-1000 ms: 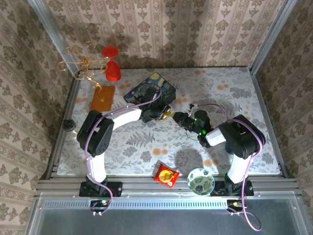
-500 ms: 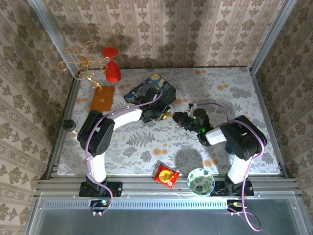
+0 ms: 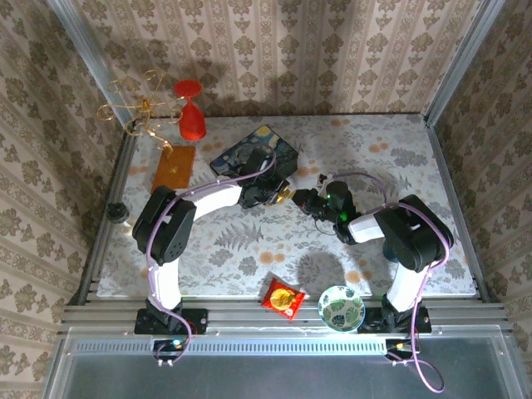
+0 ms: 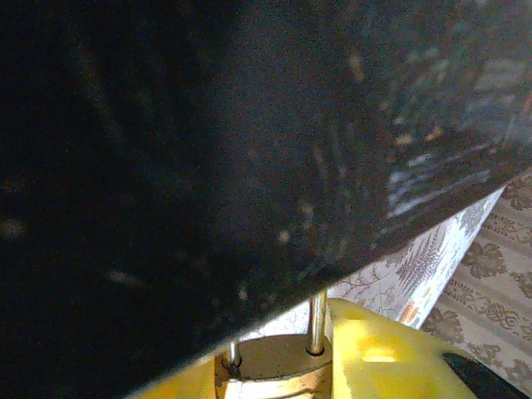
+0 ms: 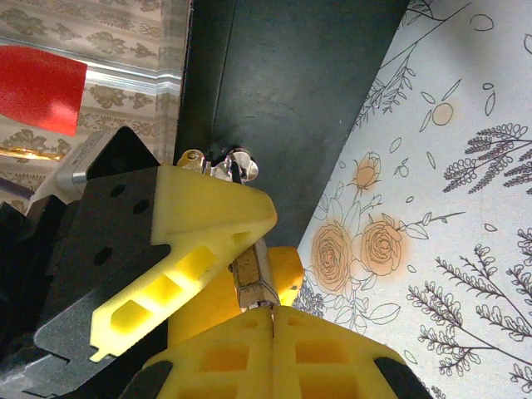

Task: Unlock the padlock with the key

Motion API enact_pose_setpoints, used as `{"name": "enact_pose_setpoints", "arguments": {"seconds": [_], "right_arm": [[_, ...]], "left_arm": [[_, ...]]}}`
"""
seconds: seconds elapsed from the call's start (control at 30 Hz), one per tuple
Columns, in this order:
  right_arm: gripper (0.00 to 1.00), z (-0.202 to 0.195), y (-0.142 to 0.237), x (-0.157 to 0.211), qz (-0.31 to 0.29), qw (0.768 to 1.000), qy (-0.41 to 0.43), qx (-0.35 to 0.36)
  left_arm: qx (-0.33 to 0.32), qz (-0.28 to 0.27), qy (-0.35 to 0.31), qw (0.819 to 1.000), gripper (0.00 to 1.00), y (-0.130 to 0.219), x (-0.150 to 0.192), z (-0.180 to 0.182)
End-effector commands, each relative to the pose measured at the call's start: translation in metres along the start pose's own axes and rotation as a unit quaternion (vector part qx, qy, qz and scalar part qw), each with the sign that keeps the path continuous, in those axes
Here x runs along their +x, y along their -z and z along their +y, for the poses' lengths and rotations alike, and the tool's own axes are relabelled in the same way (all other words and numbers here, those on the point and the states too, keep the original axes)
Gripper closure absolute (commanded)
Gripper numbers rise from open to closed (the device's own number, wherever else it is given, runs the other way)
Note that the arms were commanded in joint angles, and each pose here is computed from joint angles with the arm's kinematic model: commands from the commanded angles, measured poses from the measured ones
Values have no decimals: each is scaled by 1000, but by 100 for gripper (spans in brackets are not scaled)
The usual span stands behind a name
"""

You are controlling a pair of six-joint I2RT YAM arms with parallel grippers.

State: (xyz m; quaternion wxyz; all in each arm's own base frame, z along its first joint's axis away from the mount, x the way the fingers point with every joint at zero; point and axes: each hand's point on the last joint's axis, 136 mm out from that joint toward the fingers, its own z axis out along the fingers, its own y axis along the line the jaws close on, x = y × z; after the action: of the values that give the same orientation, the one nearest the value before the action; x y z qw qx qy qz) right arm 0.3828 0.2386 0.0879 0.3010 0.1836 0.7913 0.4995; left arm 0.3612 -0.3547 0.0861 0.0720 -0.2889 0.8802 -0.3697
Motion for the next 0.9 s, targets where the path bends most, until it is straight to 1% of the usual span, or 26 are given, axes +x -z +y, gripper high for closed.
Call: {"name": "enact_pose_setpoints", "arguments": {"seconds": [0.0,0.23,0.53,0.7,0.87], "right_arm": [[100,-7,-9,-8,-15,1000,-9,20],[100,-5,-16,-10,-12,999,-33,10],[100,-16,-20,0,-1,990,-139,-9],[100,-25,-18,7,8,985,-170,1],[100,-26,-20,12,22,978,-209,-7]], "left_arm": [[52,109,-44,992,100,6,64,-34],[51,117,-47,991,100,4,71,-33],[58,114,-50,991,100,7,70,-35],[65,115,-51,990,100,6,70,-38],[67,114,-51,990,100,5,70,-38]]}}
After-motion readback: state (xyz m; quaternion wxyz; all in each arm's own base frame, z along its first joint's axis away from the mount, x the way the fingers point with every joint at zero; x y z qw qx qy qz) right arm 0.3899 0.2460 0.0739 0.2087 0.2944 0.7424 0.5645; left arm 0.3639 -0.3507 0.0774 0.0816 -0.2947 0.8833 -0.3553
